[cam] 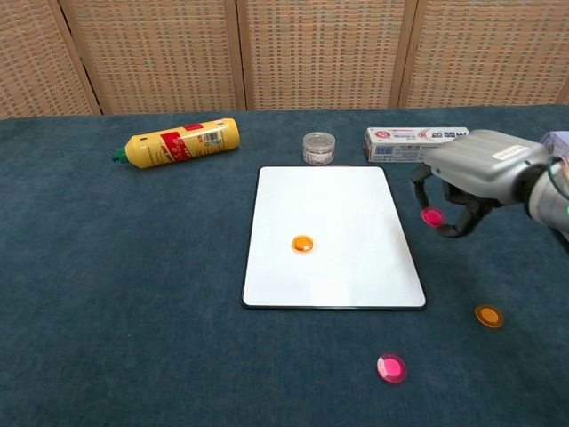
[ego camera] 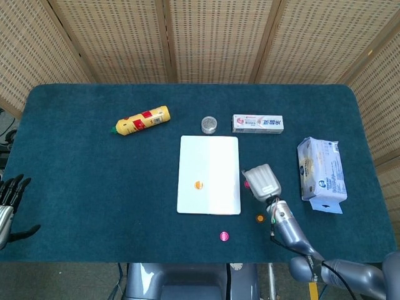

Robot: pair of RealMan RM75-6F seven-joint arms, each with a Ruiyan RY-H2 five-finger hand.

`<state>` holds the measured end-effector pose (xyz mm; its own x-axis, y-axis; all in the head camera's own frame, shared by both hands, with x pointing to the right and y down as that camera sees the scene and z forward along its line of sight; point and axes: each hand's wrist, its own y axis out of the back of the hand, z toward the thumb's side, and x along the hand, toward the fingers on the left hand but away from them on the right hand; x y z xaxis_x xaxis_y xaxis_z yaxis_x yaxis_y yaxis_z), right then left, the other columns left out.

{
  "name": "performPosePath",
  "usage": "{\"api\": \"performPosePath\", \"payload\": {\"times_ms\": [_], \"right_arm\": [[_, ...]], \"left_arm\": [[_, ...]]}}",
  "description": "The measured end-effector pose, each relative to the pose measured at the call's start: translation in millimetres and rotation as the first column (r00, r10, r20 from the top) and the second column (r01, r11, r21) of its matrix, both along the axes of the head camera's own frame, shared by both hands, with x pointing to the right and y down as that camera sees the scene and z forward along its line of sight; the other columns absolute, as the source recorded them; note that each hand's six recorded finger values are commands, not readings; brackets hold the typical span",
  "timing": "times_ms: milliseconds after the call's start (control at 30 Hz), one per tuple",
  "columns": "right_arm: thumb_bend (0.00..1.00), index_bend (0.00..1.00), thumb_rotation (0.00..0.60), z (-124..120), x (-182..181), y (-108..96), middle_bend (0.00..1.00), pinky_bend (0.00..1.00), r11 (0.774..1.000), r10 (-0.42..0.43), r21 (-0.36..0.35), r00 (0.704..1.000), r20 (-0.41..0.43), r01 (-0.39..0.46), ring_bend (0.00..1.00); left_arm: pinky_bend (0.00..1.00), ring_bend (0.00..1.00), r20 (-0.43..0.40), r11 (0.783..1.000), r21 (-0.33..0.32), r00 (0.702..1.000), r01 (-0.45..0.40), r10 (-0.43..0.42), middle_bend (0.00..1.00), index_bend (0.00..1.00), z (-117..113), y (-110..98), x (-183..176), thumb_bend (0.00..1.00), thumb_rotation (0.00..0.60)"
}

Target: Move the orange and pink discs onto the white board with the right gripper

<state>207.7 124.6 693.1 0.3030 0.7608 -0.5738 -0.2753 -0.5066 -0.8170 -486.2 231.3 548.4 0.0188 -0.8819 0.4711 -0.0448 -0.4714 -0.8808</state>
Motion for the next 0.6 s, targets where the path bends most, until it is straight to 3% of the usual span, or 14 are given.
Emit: {"api": "performPosePath", "payload": {"times_ms": [167,200,267,333,600], "right_arm": [[0.36,0.57,0.600,-0.9,-43.6,-17.0,0.99,1.00,1.000,-0.004,-0.003,1.000,0.002,0.004,0.95],[0.36,0.52,0.600,0.3,-51.3,-18.3,0.99,1.00,1.000,-0.003,-0.007,1.000,0.001,0.003,0.95],[0.31,0.31,0.600,4.3,-67.1,-20.3,0.99,1.00,1.000,-0.004,-0.015,1.000,-0.008,0.004,0.95],[0.26,0.22,0.600,8.0,-79.6,-22.2,0.99,1.00,1.000,-0.002,-0.016,1.000,-0.019,0.002,0.95],[0.24,0.20,0.600,0.0,-84.4,-24.1,0.99,1.00,1.000,0.014,0.010,1.000,-0.017,-0.014,0.95]], "left_arm": [[0.00,0.00,-0.001,1.000,-0.006,1.000,0.006,-0.006,0.00,0.00,1.3,-1.5,-2.0,0.00,0.600],[0.00,0.00,-0.001,1.000,-0.008,1.000,0.006,-0.006,0.00,0.00,1.7,-1.8,-2.4,0.00,0.600],[0.00,0.00,-0.001,1.000,-0.012,1.000,0.009,-0.009,0.00,0.00,2.6,-2.4,-3.2,0.00,0.600],[0.00,0.00,-0.002,1.000,-0.014,1.000,0.012,-0.012,0.00,0.00,3.2,-3.3,-4.0,0.00,0.600],[0.00,0.00,-0.009,1.000,-0.020,1.000,0.011,-0.011,0.00,0.00,3.2,-4.9,-3.8,0.00,0.600]]}}
